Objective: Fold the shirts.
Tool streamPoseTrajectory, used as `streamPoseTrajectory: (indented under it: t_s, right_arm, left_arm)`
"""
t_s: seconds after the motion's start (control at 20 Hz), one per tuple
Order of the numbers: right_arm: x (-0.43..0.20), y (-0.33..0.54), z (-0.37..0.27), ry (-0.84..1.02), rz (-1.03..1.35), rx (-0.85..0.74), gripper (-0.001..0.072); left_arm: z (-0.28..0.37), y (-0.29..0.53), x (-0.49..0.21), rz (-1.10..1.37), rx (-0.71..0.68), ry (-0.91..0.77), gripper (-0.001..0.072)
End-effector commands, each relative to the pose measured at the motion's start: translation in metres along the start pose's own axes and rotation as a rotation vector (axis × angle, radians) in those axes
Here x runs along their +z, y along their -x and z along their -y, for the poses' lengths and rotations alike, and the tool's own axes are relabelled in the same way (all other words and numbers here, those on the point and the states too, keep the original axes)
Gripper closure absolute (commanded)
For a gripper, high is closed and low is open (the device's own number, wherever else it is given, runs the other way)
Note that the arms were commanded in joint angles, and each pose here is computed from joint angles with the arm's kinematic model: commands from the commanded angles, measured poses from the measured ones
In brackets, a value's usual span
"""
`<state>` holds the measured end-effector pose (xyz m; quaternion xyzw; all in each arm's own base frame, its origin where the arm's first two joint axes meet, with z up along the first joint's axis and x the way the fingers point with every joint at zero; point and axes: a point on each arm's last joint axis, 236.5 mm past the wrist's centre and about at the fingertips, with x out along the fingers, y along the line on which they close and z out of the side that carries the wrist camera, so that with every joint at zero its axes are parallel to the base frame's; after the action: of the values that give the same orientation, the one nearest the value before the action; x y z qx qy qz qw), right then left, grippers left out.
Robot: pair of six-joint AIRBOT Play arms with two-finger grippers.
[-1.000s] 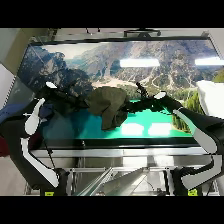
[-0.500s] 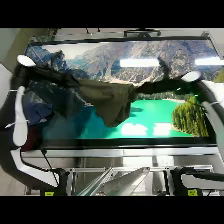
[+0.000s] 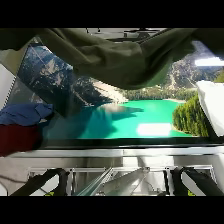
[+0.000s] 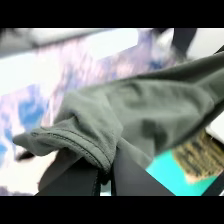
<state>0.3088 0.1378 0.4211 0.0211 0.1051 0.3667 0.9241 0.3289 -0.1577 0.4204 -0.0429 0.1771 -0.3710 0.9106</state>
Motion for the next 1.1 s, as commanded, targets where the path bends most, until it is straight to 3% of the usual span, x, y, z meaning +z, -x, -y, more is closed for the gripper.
streamPoseTrajectory:
  t_s: [0.0, 0.25, 0.5, 0.55, 0.6, 0.65, 0.75, 0.8, 1.05]
  right_arm:
    - [0.006, 0.033, -0.013, 0.112, -0.015, -0.107, 0.0689]
    - [-0.102, -0.016, 0.058, -0.149, -0.319, -0.113, 0.0689]
    - [-0.253, -0.082, 0.135, -0.494, -0.53, -0.129, 0.0688]
    - [-0.285, -0.094, 0.151, -0.559, -0.559, -0.149, 0.0667]
    - [-0.314, -0.104, 0.163, -0.617, -0.586, -0.163, 0.0505]
    - [-0.34, -0.113, 0.174, -0.666, -0.623, -0.169, 0.0354]
    - [-0.376, -0.12, 0.185, -0.737, -0.676, -0.168, 0.0339]
    - [-0.384, -0.119, 0.192, -0.758, -0.684, -0.176, 0.0339]
    - [-0.393, -0.065, 0.192, -0.879, -0.748, -0.159, 0.0346]
  left_arm:
    - [0.023, 0.023, -0.003, 0.054, 0.04, -0.052, 0.0684]
    - [-0.043, -0.039, -0.125, -0.26, 0.08, 0.165, 0.0685]
    - [-0.091, -0.101, -0.273, -0.616, 0.034, 0.454, 0.0685]
    - [-0.099, -0.109, -0.301, -0.679, 0.029, 0.513, 0.0686]
    - [-0.11, -0.115, -0.33, -0.74, 0.03, 0.579, 0.0684]
    - [-0.122, -0.12, -0.355, -0.788, 0.035, 0.642, 0.0582]
    - [-0.145, -0.12, -0.391, -0.855, 0.046, 0.755, 0.0107]
    - [-0.154, -0.117, -0.403, -0.884, 0.04, 0.801, -0.0005]
    - [-0.154, -0.094, -0.431, -1.008, -0.064, 0.894, -0.0004]
